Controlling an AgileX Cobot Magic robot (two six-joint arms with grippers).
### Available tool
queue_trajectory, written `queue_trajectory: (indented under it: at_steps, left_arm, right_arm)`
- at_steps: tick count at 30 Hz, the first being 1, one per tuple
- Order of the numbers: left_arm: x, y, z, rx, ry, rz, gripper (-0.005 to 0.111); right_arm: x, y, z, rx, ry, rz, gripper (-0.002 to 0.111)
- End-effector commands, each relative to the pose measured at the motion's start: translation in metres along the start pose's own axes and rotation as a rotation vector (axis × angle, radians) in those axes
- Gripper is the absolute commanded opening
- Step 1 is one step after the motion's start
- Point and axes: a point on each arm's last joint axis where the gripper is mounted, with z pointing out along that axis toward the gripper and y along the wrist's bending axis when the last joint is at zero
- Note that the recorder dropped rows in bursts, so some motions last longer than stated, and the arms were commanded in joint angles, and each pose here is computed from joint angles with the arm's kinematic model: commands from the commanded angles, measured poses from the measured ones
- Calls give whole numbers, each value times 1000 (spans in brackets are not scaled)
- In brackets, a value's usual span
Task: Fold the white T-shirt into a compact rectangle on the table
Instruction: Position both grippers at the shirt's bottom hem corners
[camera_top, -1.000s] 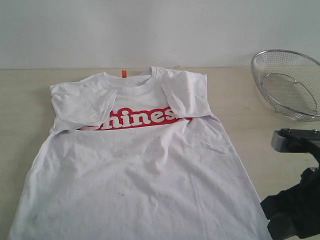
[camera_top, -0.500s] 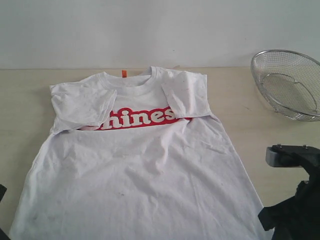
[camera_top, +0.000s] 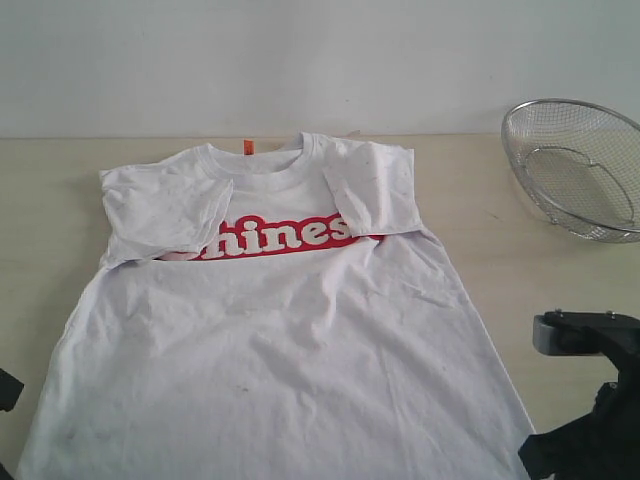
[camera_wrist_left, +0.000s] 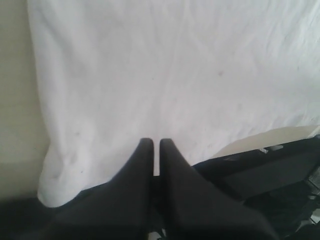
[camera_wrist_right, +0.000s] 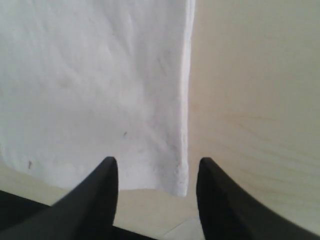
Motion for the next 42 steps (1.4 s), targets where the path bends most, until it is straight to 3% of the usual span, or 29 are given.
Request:
queue_trajectory:
  at_steps: [1, 6, 9, 11, 12, 15, 17, 21, 30, 34, 38, 42]
  left_arm:
    - [-1, 2, 0, -36, 7, -5, 5]
    - [-4, -2, -14, -84, 65, 37, 5]
    - [-6, 6, -30, -258, 119, 57, 5]
    - [-7, 14, -34, -363, 108, -24, 5]
    - [-6, 13, -33, -343, 110, -38, 5]
    - [-1, -1, -20, -132, 119, 8, 5]
    - [0, -2, -15, -80, 110, -5, 5]
    - [4, 6, -15, -166, 134, -54, 5]
    - [5, 5, -15, -160, 157, -29, 5]
    - [5, 3, -15, -135, 154, -12, 19]
    - [5, 2, -14, -120, 150, -18, 48]
    - [5, 2, -14, -121, 150, -33, 56]
  right_arm:
    - [0, 0, 2, 1, -1, -5, 44]
    - [-1, 0, 2, 2, -10, -5, 44]
    - [-1, 0, 2, 2, -10, -5, 44]
    - [-1, 0, 2, -1, -13, -2, 44]
    - [-1, 0, 2, -4, -15, 1, 44]
    - [-1, 2, 2, -17, -18, -3, 44]
    - [-1, 2, 2, -17, -15, -5, 44]
    - [-1, 2, 2, -18, -12, -5, 45]
    - [-1, 2, 2, -16, -17, -9, 45]
    - [-3, 1, 2, -10, -37, -12, 45]
    - [-5, 1, 2, -6, -57, -14, 45]
    - [-5, 0, 4, -5, -45, -11, 45]
